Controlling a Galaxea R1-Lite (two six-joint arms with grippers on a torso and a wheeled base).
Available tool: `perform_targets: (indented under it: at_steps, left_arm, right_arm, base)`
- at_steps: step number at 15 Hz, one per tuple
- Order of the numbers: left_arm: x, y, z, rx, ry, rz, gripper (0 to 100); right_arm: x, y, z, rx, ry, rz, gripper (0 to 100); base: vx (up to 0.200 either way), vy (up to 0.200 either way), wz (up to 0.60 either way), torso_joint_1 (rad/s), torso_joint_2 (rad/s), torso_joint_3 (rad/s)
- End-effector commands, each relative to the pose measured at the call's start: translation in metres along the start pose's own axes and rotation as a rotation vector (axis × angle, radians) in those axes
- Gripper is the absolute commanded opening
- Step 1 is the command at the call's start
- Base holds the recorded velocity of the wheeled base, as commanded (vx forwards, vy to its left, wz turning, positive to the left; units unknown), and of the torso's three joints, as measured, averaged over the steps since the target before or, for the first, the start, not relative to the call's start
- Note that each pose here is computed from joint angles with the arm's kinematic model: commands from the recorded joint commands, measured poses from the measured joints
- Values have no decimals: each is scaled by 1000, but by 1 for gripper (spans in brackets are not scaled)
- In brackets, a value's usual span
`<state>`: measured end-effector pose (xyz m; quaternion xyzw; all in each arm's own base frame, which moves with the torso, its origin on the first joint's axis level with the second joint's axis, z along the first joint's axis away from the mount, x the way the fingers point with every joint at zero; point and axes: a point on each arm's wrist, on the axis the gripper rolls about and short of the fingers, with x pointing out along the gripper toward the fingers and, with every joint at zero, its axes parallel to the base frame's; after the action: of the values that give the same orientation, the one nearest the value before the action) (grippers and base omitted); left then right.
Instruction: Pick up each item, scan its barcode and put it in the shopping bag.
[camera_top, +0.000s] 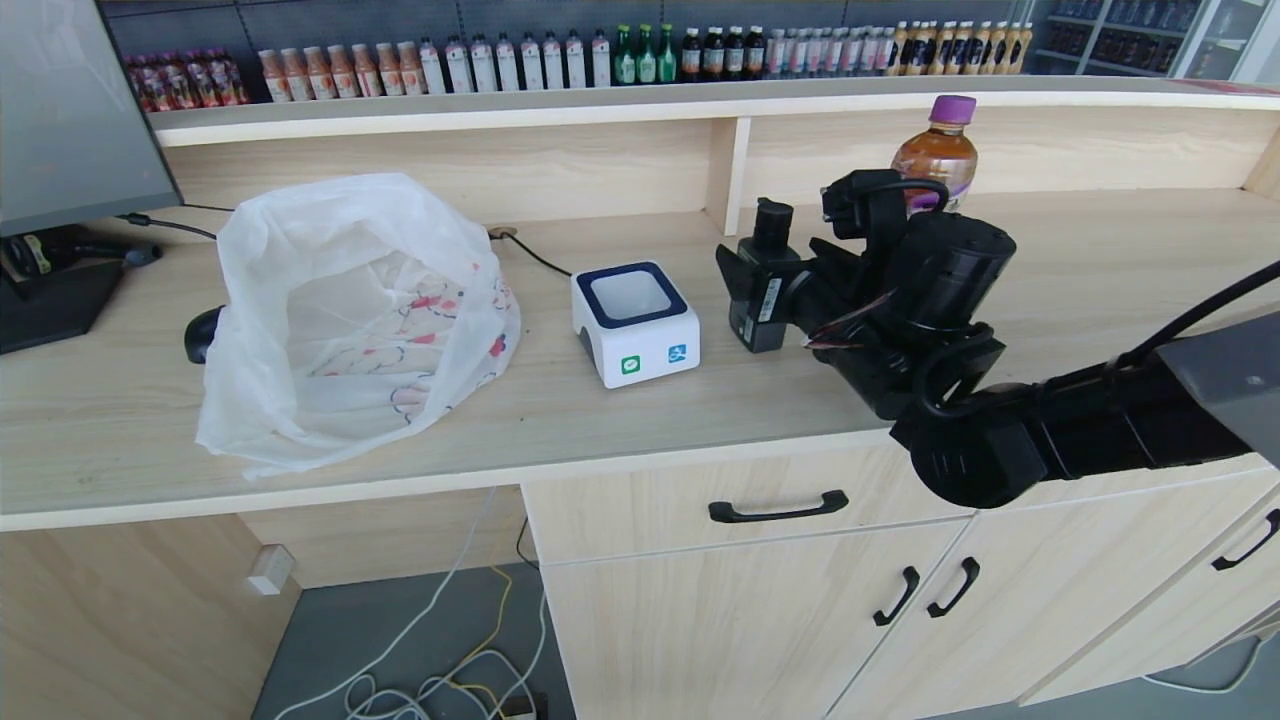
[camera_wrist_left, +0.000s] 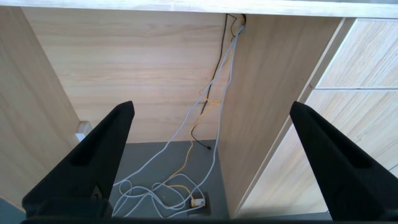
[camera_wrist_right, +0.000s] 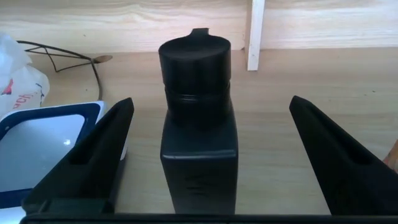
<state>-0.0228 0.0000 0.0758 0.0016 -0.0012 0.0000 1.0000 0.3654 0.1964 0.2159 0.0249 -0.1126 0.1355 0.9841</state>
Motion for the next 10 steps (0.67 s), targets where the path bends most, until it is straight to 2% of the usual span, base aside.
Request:
perform_targets:
  at_steps: [1, 10]
  left_arm:
    - [0, 0, 0, 0, -1, 0, 100]
    - [0, 0, 0, 0, -1, 0, 100]
  right_arm:
    - [3, -2, -6, -4, 11, -4, 100]
    - [10, -4, -20, 15, 33, -16, 100]
  base:
    - [0, 0, 0, 0, 0, 0]
    - [0, 0, 0, 0, 0, 0]
